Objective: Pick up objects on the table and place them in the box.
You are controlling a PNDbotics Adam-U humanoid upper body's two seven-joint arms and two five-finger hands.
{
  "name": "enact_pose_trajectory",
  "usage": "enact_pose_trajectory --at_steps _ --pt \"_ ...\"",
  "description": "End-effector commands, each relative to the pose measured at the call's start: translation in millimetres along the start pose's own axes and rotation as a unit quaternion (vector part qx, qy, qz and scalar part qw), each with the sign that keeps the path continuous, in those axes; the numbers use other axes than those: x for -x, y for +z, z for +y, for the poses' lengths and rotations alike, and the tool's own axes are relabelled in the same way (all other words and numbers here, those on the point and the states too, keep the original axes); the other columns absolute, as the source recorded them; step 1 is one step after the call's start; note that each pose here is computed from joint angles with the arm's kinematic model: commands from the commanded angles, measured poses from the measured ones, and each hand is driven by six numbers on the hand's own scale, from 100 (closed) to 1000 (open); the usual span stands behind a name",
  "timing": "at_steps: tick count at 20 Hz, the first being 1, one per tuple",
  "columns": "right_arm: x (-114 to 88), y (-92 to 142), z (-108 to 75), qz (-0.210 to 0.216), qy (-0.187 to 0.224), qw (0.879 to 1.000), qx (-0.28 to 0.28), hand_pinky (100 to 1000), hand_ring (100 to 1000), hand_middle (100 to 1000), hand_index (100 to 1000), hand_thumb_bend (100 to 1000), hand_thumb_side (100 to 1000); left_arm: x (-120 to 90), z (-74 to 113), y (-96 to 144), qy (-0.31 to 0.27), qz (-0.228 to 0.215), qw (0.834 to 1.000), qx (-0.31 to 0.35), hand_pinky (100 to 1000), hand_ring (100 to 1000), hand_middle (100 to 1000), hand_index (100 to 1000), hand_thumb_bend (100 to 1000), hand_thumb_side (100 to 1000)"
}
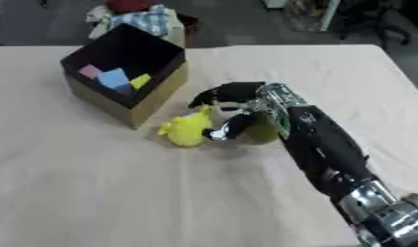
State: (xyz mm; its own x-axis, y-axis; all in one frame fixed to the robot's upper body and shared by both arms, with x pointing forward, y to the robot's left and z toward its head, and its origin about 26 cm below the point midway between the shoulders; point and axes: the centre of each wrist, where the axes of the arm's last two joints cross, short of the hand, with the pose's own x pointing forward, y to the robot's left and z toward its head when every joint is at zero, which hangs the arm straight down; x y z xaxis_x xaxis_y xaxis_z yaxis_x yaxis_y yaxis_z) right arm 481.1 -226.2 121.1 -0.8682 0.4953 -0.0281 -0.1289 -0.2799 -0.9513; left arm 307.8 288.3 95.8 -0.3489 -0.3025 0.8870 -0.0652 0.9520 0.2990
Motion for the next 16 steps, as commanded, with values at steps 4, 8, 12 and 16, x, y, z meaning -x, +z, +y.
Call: enact_pose_trajectory --at_steps 4,8,12,16 --pt "-7 -13 -7.6 -0.046 0.043 0.996 -0.058 823 891 871 951 211 730 -9 4.6 -4 -0.006 -0.018 1.0 0.0 828 759 707 848 100 662" --pt "-12 -19 -11.9 -0.056 0.048 0.997 -0.031 784 807 678 803 135 496 -9 4.8 -4 -0.006 -0.017 1.0 -0.001 828 758 707 848 100 663" --pt "-17 -21 -23.3 -0.07 0.051 0.996 0.026 722 705 479 598 100 212 -9 4.8 -4 -0.006 -0.017 1.0 -0.001 828 758 707 848 100 664" --pt "-21 -20 -38.5 -0.084 0.052 0.991 0.093 658 602 350 455 100 100 -9 4.8 -3 -0.006 -0.016 1.0 -0.001 828 758 707 848 100 664"
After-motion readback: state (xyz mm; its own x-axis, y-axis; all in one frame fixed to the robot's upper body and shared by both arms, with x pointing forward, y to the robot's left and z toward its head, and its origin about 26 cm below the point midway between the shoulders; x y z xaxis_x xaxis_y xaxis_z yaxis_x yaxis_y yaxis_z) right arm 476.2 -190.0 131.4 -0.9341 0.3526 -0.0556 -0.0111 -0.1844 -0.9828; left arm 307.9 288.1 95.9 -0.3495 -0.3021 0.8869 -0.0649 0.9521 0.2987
